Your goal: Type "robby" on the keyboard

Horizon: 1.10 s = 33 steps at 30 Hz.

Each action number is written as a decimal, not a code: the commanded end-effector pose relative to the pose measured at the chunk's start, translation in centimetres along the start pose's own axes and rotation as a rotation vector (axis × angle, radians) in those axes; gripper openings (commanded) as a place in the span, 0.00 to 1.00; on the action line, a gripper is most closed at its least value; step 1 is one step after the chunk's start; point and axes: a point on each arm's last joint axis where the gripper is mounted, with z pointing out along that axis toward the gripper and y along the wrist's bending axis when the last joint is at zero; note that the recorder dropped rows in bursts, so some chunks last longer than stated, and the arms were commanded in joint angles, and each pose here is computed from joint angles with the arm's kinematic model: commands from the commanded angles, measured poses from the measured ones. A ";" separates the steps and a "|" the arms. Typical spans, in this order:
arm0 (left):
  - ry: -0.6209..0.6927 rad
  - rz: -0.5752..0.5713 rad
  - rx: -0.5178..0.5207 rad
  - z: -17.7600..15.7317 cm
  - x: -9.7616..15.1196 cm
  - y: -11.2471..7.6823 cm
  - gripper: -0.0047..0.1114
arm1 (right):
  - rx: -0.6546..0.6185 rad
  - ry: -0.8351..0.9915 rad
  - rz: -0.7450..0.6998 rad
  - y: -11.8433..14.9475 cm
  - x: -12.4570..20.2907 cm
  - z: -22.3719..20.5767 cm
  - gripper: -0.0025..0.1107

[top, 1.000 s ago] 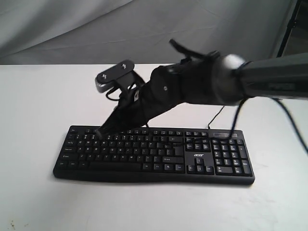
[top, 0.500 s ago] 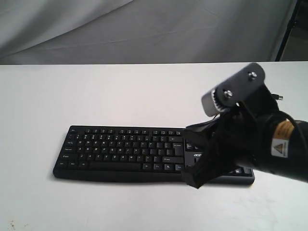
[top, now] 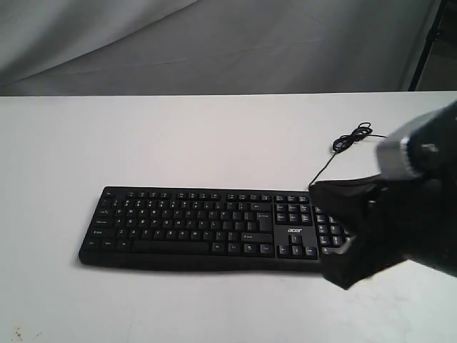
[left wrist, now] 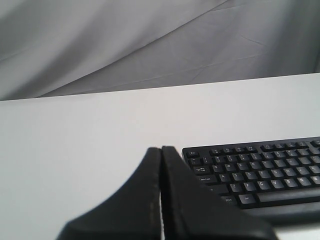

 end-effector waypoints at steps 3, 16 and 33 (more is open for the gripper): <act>-0.007 0.003 0.005 0.0 0.1 0.0 0.04 | 0.179 -0.144 0.102 -2.9 4.1 -4.9 0.02; -0.007 0.003 0.005 0.0 0.1 0.0 0.04 | 0.541 -0.315 0.210 -4.5 10.8 -9.3 0.02; -0.007 0.003 0.005 0.0 0.1 0.0 0.04 | 0.509 -0.256 0.218 -3.8 11.8 -9.5 0.02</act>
